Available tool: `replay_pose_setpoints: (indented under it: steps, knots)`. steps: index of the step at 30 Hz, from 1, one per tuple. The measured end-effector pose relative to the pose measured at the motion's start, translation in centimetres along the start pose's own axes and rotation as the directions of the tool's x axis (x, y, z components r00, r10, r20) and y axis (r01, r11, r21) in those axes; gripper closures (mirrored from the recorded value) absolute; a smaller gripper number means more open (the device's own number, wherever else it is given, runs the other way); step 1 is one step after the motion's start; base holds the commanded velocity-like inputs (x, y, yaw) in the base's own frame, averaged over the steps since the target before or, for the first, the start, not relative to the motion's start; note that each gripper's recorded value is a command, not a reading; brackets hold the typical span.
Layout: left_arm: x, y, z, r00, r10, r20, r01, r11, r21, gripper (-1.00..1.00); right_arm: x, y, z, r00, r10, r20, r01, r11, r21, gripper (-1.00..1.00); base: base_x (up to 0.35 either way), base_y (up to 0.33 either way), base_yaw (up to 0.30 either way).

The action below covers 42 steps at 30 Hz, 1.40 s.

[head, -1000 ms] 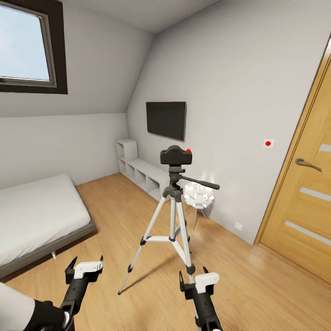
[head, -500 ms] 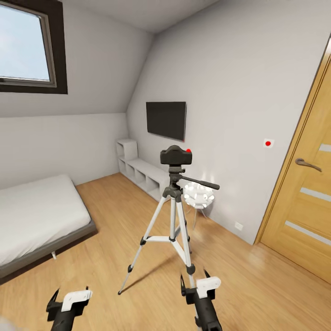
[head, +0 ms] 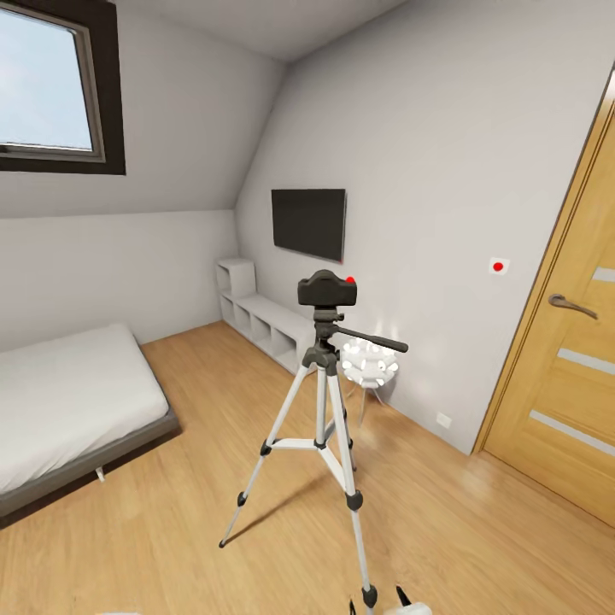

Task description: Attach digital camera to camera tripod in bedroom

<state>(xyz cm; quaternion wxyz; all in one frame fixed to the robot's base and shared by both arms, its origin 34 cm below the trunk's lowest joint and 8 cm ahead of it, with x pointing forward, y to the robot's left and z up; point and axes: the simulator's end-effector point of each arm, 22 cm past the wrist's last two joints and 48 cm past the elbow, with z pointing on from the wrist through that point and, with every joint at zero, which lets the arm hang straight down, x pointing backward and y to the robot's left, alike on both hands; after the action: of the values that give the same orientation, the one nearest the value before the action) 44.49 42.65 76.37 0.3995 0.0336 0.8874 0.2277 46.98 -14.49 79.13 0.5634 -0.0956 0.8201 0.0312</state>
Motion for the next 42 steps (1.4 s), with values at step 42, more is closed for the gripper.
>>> replay_pose_setpoints:
  steps: [42]
  knots:
    - [3.2, -6.8, -2.4, 0.987, 0.021, -0.157, -0.002, 0.993, 0.119, -1.0, 15.8, -4.5, -10.1, 0.918, -0.04, -0.394, 0.047, 0.999, 0.008, -1.0, 0.0, 0.0, 0.0]
